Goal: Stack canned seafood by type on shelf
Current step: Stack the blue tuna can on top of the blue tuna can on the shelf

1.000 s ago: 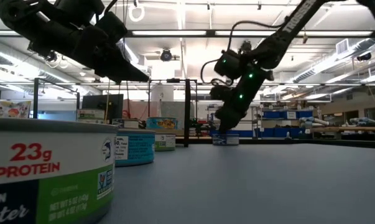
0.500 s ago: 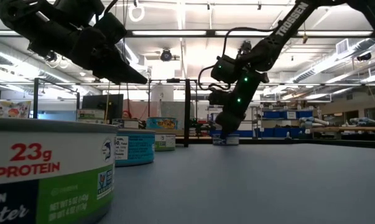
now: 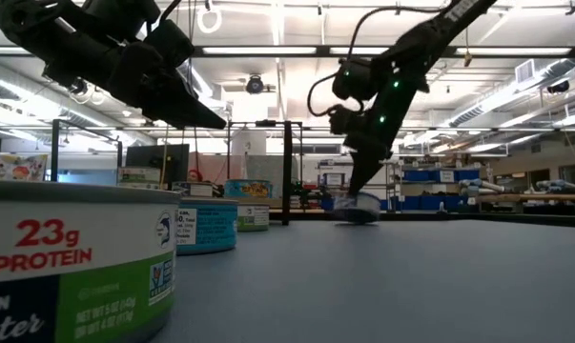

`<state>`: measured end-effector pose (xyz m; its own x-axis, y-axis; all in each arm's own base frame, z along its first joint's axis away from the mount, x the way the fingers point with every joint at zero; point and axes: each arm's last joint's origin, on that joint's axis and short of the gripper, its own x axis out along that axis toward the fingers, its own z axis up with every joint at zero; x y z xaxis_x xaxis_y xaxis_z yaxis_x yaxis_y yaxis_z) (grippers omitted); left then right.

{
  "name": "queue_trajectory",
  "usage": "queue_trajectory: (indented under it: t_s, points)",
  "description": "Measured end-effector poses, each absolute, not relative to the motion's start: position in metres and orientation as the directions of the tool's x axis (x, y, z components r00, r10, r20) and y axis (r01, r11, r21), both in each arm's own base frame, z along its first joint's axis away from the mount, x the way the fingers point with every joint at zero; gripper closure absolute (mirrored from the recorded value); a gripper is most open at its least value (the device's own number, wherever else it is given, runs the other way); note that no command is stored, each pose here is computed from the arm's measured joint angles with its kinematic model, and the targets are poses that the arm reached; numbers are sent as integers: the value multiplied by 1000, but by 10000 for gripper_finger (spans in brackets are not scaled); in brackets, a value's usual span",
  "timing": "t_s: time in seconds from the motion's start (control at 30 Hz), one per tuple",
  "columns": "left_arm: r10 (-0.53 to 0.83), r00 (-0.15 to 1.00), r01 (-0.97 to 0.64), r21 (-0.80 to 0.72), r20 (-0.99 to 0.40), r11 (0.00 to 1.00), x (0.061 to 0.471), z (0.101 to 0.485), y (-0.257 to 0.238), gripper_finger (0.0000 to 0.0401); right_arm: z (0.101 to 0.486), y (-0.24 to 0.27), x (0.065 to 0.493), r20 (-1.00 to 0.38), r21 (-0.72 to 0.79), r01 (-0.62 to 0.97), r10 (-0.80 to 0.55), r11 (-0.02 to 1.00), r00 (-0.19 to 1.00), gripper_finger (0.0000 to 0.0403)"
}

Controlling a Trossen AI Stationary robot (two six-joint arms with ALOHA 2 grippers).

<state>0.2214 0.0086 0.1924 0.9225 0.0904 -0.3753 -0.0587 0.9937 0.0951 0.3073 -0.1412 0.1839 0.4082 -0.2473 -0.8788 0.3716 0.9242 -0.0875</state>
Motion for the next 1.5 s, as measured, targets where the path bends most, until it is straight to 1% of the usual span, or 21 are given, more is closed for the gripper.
queue_trajectory:
  t_s: [0.17,0.3,0.4,0.67,0.83,1.07,1.2,1.5]
  points:
    - [91,922,-59,95,-377,994,221,192,9,396,202,-112,310,-867,118,379,-91,918,489,400]
    - [91,921,-59,95,-380,994,221,192,9,396,213,-89,314,-834,280,365,36,888,551,400]
    - [91,921,-59,95,-380,994,221,192,9,396,216,-76,317,-811,379,358,120,853,572,400]
    - [82,921,-50,93,-380,994,221,192,6,396,224,-44,333,-700,545,227,288,808,654,401]
    - [69,923,-36,93,-379,995,221,192,3,396,225,-30,341,-645,585,160,338,795,685,402]
    - [56,925,-23,93,-376,995,221,192,0,396,198,-11,342,-654,607,159,375,779,657,402]
    - [53,923,-19,93,-380,995,221,192,-1,396,196,-5,342,-649,597,128,382,792,658,402]
    - [27,925,8,93,-380,996,221,192,-7,396,198,-6,345,-624,614,137,372,777,687,402]
